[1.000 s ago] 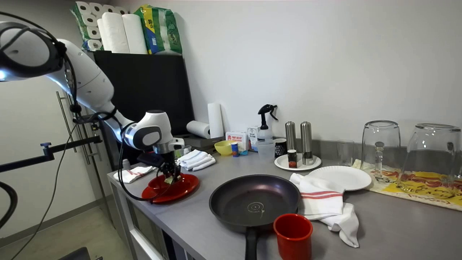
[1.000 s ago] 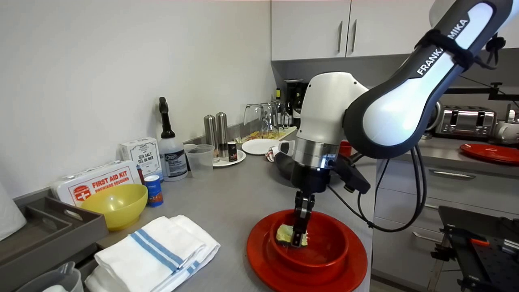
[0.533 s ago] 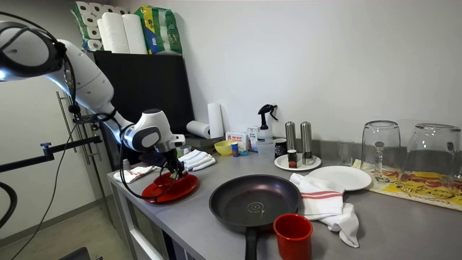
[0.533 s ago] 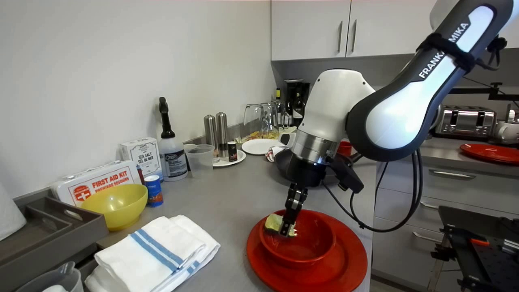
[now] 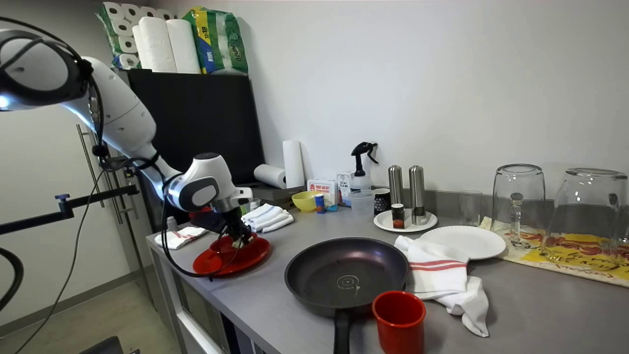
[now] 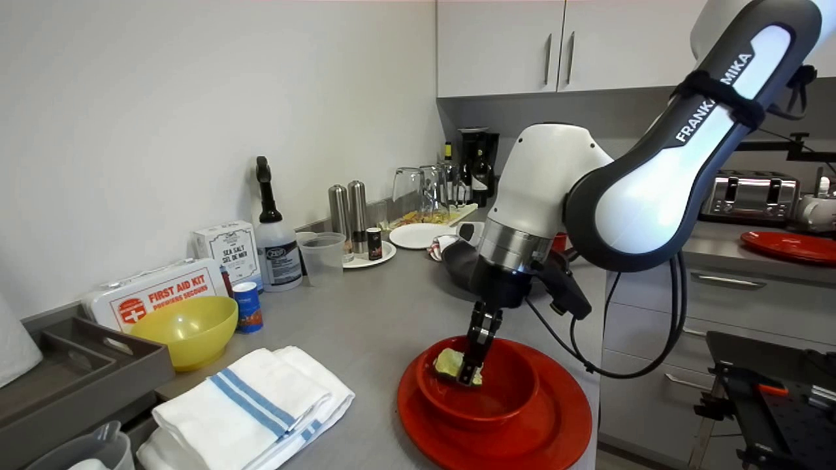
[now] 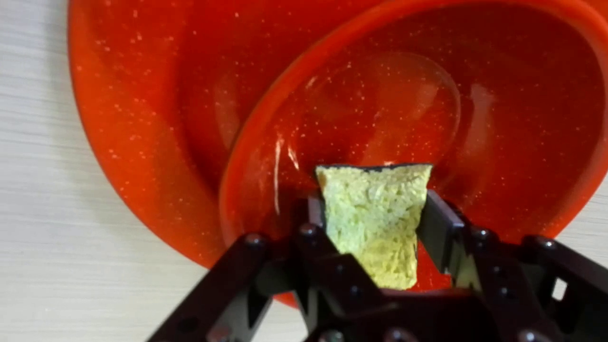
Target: Wipe inside the red bowl with the sponge
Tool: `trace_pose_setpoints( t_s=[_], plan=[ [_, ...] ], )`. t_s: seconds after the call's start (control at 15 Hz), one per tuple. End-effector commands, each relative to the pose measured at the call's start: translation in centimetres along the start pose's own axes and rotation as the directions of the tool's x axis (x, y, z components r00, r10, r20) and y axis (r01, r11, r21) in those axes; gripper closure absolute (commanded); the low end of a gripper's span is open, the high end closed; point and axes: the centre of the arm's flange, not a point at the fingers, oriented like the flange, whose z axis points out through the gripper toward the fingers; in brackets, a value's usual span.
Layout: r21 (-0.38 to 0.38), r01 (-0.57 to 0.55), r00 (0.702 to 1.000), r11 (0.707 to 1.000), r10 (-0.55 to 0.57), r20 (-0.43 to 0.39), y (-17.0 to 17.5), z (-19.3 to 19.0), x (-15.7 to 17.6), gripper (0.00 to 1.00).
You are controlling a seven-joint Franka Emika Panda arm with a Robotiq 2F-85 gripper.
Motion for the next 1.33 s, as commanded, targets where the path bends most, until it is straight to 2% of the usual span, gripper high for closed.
trace_pose_setpoints(
  t_s=[0.0,0.27,0.67,1.27],
  plan=[
    [-0.017,-0.007,1.000,1.000,0.008,0.015,0.7,1.3,-0.4,0.75],
    [-0.045,0.000,1.000,0.999,0.001,0.024,1.6,2.1,-0.5,0.75],
    [-0.064,0.021,1.000,0.998,-0.021,0.006,2.0,1.4,-0.4,0.75],
    [0.002,0.052,0.998,0.999,-0.052,-0.029,-1.8,-0.7,0.5,0.75]
  ],
)
